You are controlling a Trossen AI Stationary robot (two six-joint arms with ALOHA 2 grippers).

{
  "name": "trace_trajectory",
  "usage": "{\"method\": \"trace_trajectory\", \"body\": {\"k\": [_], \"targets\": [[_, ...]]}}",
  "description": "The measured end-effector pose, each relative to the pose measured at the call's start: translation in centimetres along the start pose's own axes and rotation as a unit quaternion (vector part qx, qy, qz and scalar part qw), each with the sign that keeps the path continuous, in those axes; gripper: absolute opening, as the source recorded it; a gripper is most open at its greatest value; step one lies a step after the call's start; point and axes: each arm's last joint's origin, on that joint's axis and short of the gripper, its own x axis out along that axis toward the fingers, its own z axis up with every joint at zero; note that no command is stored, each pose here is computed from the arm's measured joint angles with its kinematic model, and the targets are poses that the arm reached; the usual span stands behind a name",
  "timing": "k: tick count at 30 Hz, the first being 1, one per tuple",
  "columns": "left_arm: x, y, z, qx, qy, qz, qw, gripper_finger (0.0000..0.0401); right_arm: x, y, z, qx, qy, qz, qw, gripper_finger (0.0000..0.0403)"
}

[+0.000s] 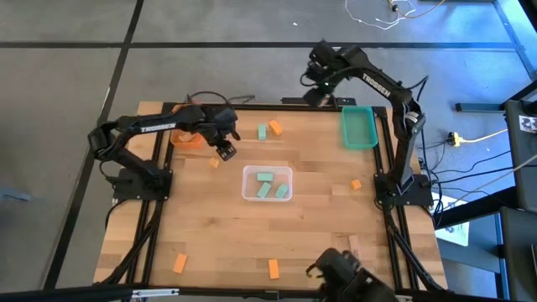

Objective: Sort & place blocks by color
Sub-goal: Put the light brown block from the blue bin into the orange bin

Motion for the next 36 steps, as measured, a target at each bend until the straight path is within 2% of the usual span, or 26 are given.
{"method": "trace_trajectory", "body": {"k": [2, 5, 9, 12, 16, 18, 21, 24, 26, 29, 36], "targets": [[-1.3, -0.3, 0.4, 0.032, -0.044, 0.003, 0.999, 0.0165, -0.9, 1.3, 0.9, -0.020, -0.043, 0.050, 0.998, 0.0130], [-3.3, -0.8, 0.5, 0.106, -0.097, 0.013, 0.990, 0.0165, -1.9, 2.8, 1.8, -0.054, -0.094, 0.095, 0.990, 0.0130], [-5.7, -1.5, 0.7, 0.183, -0.183, 0.023, 0.966, 0.0165, -2.4, 4.3, 2.2, -0.139, -0.123, 0.127, 0.974, 0.0130], [-7.7, -1.7, 0.8, 0.229, -0.253, 0.028, 0.940, 0.0165, -2.2, 5.3, 2.2, -0.197, -0.129, 0.149, 0.960, 0.0130], [-9.9, -1.8, 0.9, 0.320, -0.327, 0.059, 0.887, 0.0165, -1.6, 6.7, 1.9, -0.277, -0.129, 0.159, 0.939, 0.0130], [-10.6, -2.0, 1.2, 0.376, -0.352, 0.079, 0.854, 0.0165, -1.3, 7.4, 1.8, -0.302, -0.127, 0.163, 0.931, 0.0130], [-10.6, -2.4, 1.3, 0.455, -0.355, 0.108, 0.809, 0.0165, -1.0, 8.5, 1.8, -0.324, -0.127, 0.172, 0.922, 0.0130], [-10.5, -3.1, 1.8, 0.521, -0.364, 0.134, 0.760, 0.0165, -1.0, 9.5, 1.7, -0.336, -0.136, 0.216, 0.907, 0.0130], [-10.1, -3.5, 2.0, 0.553, -0.365, 0.147, 0.734, 0.0165, -1.1, 10.2, 1.6, -0.340, -0.140, 0.245, 0.897, 0.0130], [-10.4, -4.3, 2.3, 0.576, -0.387, 0.159, 0.702, 0.0165, -1.1, 11.2, 1.6, -0.345, -0.143, 0.253, 0.892, 0.0130], [-10.6, -5.4, 2.1, 0.631, -0.409, 0.141, 0.644, 0.0165, -1.2, 13.1, 1.5, -0.364, -0.160, 0.283, 0.873, 0.0130]]}}
